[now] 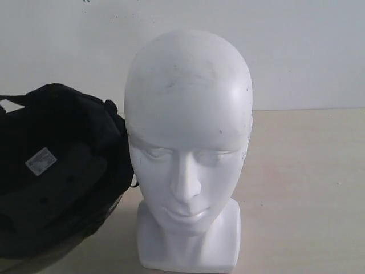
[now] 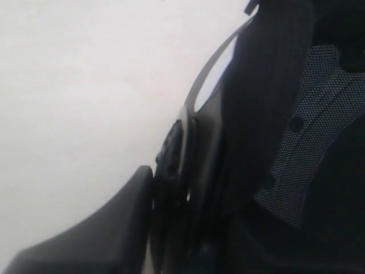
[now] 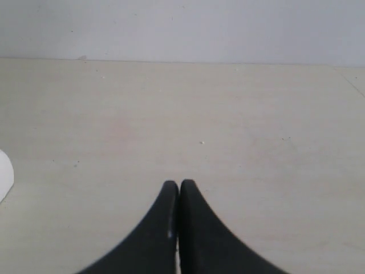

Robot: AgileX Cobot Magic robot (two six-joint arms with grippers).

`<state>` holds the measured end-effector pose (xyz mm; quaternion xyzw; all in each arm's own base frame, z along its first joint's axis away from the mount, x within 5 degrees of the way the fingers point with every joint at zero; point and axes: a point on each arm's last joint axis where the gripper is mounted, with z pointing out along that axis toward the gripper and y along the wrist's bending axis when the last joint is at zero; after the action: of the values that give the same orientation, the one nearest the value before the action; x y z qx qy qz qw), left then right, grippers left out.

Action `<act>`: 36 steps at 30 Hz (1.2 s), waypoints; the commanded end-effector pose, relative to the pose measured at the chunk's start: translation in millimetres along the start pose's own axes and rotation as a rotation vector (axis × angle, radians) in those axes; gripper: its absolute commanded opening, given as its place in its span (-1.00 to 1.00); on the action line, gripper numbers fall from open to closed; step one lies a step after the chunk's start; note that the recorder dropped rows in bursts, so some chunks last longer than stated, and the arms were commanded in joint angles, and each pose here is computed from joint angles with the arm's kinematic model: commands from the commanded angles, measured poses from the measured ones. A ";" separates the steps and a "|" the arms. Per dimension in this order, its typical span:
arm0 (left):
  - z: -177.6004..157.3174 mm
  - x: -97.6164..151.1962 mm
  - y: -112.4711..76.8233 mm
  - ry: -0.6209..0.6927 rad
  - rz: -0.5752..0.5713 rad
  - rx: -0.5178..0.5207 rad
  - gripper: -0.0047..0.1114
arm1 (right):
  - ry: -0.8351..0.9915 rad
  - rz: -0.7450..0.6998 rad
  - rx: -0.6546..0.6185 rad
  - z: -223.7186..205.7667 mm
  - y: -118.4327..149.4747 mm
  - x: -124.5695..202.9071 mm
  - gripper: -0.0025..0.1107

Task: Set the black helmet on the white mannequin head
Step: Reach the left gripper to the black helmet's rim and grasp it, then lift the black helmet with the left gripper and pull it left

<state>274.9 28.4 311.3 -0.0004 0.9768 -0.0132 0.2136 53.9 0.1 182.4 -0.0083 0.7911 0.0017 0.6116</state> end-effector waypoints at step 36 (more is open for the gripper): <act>-0.7 -1.5 1.5 0.156 0.040 0.008 -0.07 | -0.009 -0.005 0.002 -0.4 -0.2 -0.7 -0.96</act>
<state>278.4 32.1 299.5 0.0269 0.9878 0.0019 0.1531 53.9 0.1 182.4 -0.0083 0.7911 0.0017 0.6116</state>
